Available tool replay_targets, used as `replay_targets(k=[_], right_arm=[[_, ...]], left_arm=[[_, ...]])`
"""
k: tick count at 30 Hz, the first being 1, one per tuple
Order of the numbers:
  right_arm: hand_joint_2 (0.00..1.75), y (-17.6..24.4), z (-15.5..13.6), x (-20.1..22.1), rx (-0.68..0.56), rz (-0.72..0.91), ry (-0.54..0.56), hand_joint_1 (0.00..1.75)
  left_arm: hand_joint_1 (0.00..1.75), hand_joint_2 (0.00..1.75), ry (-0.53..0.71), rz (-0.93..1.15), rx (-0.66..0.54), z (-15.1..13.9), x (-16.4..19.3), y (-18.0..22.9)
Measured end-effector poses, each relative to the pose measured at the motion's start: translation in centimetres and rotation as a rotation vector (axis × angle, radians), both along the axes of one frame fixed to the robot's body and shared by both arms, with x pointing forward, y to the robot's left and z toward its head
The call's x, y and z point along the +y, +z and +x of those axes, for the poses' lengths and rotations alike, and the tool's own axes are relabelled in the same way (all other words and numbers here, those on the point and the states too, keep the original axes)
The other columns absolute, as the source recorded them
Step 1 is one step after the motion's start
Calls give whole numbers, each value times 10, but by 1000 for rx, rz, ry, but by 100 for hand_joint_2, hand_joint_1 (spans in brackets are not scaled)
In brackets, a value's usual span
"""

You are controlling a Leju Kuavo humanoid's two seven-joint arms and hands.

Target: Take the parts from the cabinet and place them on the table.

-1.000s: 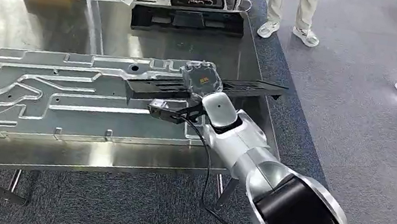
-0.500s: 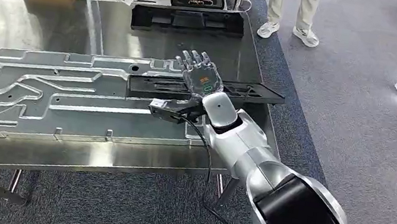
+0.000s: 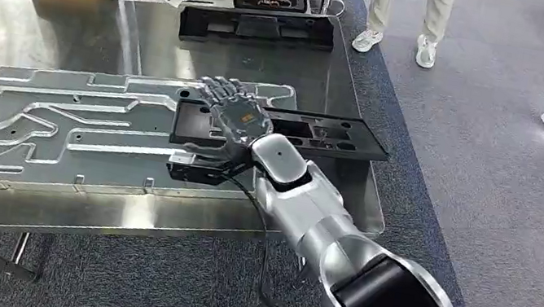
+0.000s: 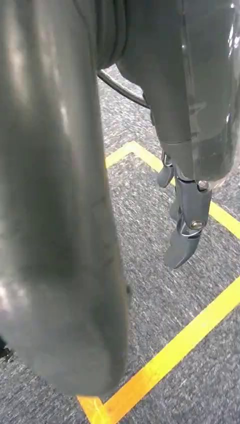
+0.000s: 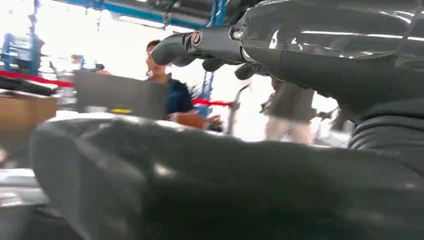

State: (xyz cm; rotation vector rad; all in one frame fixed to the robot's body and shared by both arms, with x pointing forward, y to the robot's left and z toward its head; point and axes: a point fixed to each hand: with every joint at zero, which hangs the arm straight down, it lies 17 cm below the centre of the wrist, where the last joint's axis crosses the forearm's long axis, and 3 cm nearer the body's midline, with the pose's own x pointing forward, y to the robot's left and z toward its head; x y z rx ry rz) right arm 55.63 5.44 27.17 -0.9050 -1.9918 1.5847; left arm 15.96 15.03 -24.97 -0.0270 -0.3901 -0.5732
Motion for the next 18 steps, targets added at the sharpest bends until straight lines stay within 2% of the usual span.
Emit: replay_targets(k=[13, 18], right_arm=[[0, 22, -69, 69, 2, 68, 209, 0], [0, 34, -80, 75, -24, 76, 237, 0]], left_arm=[[0, 0, 95, -12, 60, -17, 8, -6], [0, 0, 103, -13, 68, -18, 8, -6]])
